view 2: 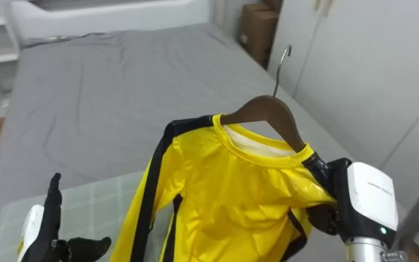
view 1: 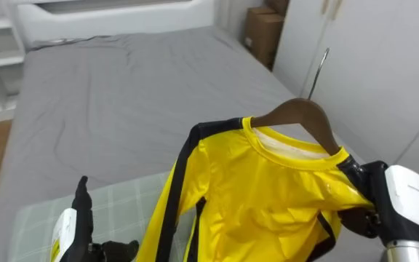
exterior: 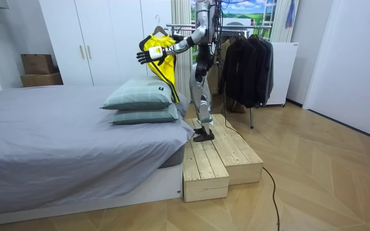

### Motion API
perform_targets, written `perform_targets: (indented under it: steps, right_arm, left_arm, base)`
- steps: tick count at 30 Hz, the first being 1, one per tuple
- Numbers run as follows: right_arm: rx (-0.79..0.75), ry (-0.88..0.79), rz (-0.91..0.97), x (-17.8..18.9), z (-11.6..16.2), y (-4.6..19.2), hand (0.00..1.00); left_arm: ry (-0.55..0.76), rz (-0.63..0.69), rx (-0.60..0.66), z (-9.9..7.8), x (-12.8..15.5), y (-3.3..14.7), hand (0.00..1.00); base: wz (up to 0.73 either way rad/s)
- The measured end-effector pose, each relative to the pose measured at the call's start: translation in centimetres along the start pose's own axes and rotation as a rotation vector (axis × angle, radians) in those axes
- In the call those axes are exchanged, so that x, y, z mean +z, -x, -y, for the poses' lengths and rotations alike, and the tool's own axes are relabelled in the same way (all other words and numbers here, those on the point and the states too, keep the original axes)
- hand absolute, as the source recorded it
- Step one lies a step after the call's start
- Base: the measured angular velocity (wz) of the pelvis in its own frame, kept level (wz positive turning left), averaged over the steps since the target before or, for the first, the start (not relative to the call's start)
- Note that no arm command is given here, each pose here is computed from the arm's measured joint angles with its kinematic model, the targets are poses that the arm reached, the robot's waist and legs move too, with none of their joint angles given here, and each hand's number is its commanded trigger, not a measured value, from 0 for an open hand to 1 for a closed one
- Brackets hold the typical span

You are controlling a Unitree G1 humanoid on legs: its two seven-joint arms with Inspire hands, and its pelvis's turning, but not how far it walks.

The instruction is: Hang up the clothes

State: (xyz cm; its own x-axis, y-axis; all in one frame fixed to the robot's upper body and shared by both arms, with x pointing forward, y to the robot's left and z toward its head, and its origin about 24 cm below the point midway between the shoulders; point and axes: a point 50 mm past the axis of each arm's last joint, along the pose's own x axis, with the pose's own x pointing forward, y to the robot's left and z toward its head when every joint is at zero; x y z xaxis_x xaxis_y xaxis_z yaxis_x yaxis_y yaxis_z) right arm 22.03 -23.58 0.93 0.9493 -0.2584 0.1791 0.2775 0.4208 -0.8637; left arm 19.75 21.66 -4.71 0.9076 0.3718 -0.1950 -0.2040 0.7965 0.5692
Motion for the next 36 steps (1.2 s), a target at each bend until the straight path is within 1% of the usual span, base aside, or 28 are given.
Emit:
perform_targets:
  steps: [3,4,8,11,13,16,19,21,25,27,31,36]
  right_arm:
    - [-0.003,0.008,-0.006,-0.4,-0.2,0.2,1.0]
    - [0.011,0.012,-0.015,-0.6,-0.7,0.5,1.0]
    - [0.039,0.022,-0.039,-1.2,-1.2,0.9,1.0]
    - [0.038,0.022,-0.036,-1.2,-1.2,0.8,1.0]
    - [0.026,0.008,-0.021,-0.6,-1.1,0.7,1.0]
    - [-0.013,-0.013,0.034,0.7,-0.4,0.3,1.0]
    - [-0.029,-0.034,0.118,2.2,-0.3,-0.4,1.0]
    - [-0.039,-0.03,0.16,2.9,-0.3,-0.6,1.0]
    - [-0.029,-0.014,0.194,3.5,-0.5,-0.5,1.0]
    - [-0.024,-0.01,0.219,3.7,-0.5,-0.5,1.0]
    - [-0.042,0.015,0.265,4.5,-0.1,-0.6,1.0]
    - [-0.096,0.016,0.289,4.8,0.4,-0.7,1.0]
  left_arm:
    - [0.01,-0.036,-0.049,0.7,-0.7,0.4,0.0]
    - [0.005,-0.05,-0.078,0.9,-1.0,0.5,0.0]
    - [0.021,-0.056,-0.167,1.6,-1.0,0.7,0.0]
    - [0.029,-0.063,-0.201,1.9,-1.1,0.7,0.0]
    - [0.021,-0.089,-0.216,2.1,-1.7,0.9,0.0]
    - [0.051,-0.133,-0.225,2.2,-2.3,1.4,0.0]
    - [0.05,-0.149,-0.239,2.5,-2.7,1.8,0.0]
    - [0.051,-0.143,-0.274,3.2,-2.5,2.1,0.0]
    - [0.069,-0.118,-0.362,5.3,-1.6,2.9,0.0]
    - [0.08,-0.111,-0.379,5.7,-1.4,3.1,0.0]
    - [0.082,-0.09,-0.396,6.0,-1.0,3.0,0.0]
    - [0.065,-0.058,-0.444,6.9,-0.3,3.3,0.0]
  base:
    - [-1.24]
    - [-0.79]
    - [-0.55]
    - [-0.39]
    - [-0.49]
    - [-0.55]
    - [-1.1]
    - [-1.06]
    - [-1.21]
    - [-1.29]
    - [-1.26]
    - [-0.5]
